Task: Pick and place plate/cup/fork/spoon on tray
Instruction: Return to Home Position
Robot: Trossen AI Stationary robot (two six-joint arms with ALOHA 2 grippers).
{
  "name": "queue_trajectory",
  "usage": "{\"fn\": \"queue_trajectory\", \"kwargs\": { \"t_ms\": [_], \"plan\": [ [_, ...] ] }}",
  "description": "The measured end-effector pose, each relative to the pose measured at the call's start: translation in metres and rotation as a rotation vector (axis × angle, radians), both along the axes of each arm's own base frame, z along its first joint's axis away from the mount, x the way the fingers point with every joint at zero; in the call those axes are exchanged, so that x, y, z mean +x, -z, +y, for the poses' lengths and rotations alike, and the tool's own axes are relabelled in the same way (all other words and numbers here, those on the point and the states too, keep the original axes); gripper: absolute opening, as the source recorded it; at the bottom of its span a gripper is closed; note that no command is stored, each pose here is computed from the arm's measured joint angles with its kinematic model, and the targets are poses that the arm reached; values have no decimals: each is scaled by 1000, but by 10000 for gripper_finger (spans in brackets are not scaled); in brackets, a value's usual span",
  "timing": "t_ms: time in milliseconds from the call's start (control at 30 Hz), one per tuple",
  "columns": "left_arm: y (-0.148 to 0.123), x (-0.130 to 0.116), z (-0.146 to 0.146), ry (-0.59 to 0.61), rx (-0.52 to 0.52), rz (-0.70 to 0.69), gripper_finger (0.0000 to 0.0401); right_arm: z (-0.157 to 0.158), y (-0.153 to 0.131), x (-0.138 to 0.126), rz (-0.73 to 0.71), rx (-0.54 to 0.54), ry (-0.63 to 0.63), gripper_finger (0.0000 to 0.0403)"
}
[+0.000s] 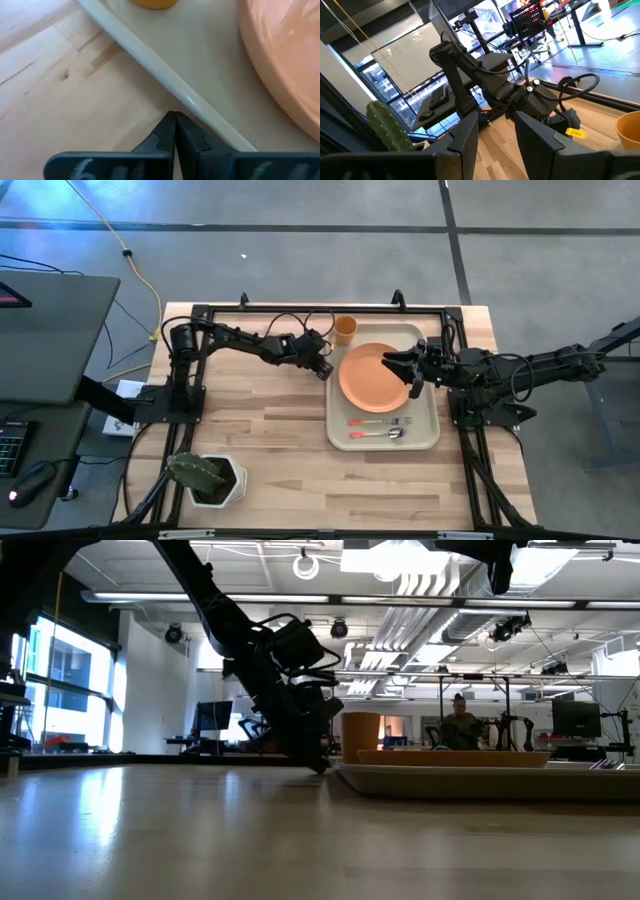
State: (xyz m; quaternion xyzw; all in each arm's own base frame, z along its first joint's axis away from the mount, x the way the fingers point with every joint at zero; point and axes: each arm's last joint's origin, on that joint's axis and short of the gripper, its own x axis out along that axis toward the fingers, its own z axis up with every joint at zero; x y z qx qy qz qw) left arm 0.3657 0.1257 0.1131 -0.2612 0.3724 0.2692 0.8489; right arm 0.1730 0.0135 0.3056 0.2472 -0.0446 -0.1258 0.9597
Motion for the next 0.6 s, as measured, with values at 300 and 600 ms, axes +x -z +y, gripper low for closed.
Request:
{"fn": "queue_trajectory", "kwargs": {
  "t_ms": [300,600],
  "plan": [
    [-36,-19,8,47,40,51,0,0,1,0,8,-7,3,122],
    [-162,-63,-12,156,200,-246,0,0,-1,0,1,-30,7,122]
  ]
}}
